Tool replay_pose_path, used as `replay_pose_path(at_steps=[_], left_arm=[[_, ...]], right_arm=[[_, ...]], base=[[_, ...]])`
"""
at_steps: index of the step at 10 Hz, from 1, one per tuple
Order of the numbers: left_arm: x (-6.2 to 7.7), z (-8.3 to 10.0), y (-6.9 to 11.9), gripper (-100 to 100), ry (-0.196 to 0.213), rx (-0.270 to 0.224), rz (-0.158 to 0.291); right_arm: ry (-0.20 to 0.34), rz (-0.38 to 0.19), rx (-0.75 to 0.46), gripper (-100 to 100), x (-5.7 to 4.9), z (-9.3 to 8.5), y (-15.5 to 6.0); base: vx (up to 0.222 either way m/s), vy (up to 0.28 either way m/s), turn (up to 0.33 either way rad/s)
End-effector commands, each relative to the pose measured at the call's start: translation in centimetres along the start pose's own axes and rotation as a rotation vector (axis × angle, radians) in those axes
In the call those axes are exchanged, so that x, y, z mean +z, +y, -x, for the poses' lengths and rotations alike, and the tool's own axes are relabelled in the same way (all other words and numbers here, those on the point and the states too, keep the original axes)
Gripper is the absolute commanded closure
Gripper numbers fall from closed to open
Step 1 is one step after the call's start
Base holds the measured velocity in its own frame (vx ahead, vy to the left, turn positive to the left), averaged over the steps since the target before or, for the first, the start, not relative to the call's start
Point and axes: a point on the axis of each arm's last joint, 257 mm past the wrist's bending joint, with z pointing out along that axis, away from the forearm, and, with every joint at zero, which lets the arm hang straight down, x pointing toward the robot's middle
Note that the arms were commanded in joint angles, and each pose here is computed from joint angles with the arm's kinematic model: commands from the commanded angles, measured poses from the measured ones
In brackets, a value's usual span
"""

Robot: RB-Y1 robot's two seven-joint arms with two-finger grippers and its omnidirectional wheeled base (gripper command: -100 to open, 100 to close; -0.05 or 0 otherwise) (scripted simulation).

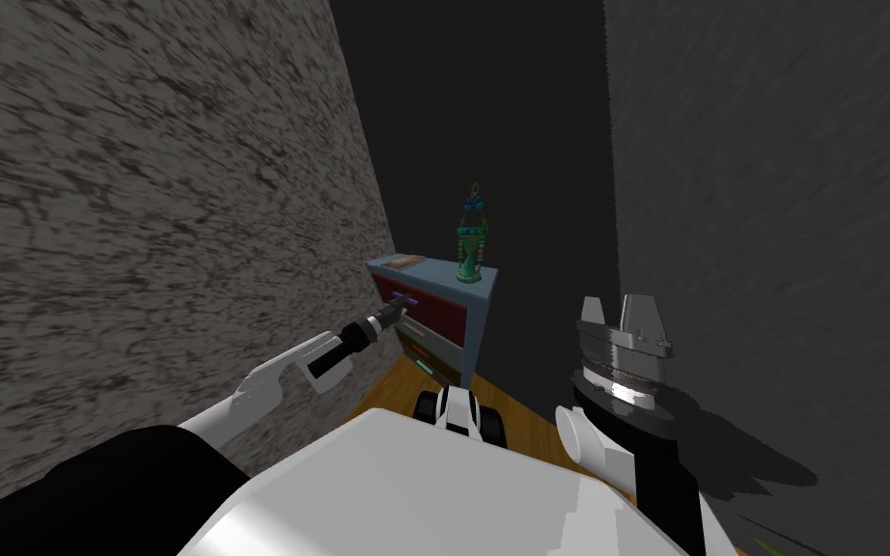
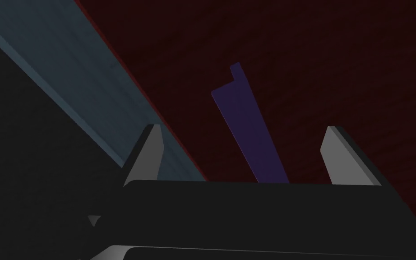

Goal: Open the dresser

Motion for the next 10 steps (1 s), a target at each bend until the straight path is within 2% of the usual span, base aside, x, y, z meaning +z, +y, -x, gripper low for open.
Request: replay_pose_path(at_steps=[1, 2, 5, 6, 7, 10], left_arm=[[0.0, 0.1, -0.1, -100, -0.001, 0.002, 0.0], [0.0, 0.1, -0.1, 100, -0.002, 0.002, 0.001], [-0.4, -0.9, -0.9, 100, 0.023, 0.005, -0.005], [-0.3, -0.8, -0.8, 100, 0.019, 0.005, -0.004], [0.0, -0.3, -0.4, -100, 0.006, 0.002, -0.002], [0.1, 0.0, -0.2, -100, 0.0, 0.001, -0.001]], right_arm=[[0.0, 0.0, 0.0, 0, 0.0, 0.0, 0.0], [0.0, 0.0, 0.0, 0, 0.0, 0.0, 0.0], [0.0, 0.0, 0.0, 0, 0.0, 0.0, 0.0], [0.0, 0.0, 0.0, 0, 0.0, 0.0, 0.0], [0.0, 0.0, 0.0, 0, 0.0, 0.0, 0.0], [0.0, 0.0, 0.0, 0, 0.0, 0.0, 0.0]], base=[[-0.008, 0.003, -0.01], [0.0, 0.0, 0.0], [-0.16, 0.074, 0.084], [-0.084, 0.041, 0.004], [0.064, -0.038, -0.096], [0.11, -0.061, -0.037]])
